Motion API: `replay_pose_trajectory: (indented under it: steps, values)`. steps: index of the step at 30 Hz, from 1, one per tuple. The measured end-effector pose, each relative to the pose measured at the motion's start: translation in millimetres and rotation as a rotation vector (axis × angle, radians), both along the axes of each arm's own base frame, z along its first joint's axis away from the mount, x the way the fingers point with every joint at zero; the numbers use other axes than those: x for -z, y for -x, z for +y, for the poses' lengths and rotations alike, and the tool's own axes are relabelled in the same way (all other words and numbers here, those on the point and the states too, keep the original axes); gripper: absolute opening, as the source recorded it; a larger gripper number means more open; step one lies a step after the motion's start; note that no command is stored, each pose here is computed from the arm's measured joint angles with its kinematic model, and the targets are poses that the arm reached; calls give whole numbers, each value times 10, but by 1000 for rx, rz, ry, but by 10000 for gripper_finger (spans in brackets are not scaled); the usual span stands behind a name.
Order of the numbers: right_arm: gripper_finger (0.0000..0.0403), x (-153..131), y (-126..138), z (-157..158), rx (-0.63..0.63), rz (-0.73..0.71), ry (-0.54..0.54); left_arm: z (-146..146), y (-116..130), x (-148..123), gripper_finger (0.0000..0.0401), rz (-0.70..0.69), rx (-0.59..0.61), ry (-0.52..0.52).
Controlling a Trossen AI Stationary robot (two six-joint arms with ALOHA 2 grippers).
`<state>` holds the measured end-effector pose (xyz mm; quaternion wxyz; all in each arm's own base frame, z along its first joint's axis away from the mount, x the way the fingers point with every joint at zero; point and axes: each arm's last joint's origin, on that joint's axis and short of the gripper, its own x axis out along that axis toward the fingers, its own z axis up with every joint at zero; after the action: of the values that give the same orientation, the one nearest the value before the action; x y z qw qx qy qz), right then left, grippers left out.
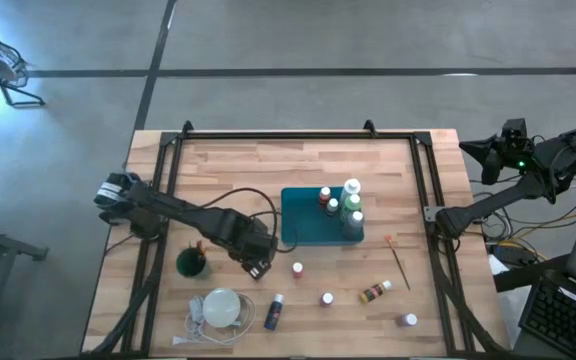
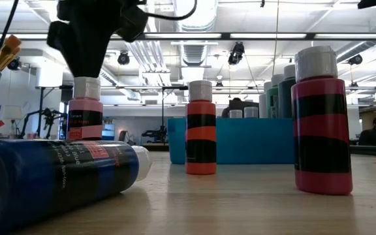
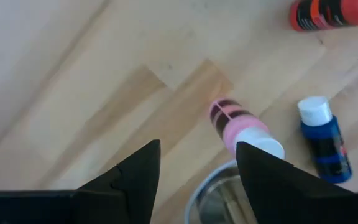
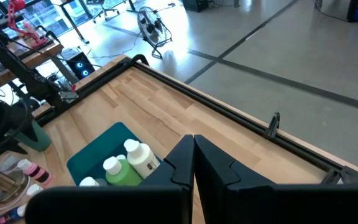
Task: Pick & Place Paint Supplies
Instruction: Put the pink paint bottle into the blue bin
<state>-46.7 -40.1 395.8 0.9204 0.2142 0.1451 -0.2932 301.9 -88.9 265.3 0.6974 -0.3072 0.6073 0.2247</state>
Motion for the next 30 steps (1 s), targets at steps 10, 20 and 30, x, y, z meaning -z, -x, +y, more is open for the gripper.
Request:
replay_pose_trajectory:
  steps: [10, 20, 30]
  values:
    - [8, 0, 0, 0, 0, 0, 0, -43, -46, -48, 216, -46, -7, 69]
    - [8, 0, 0, 0, 0, 0, 0, -97, -128, 77, 216, -34, 4, 87]
    - [8, 0, 1, 0, 0, 0, 0, -176, -142, 111, 216, -39, 26, 103]
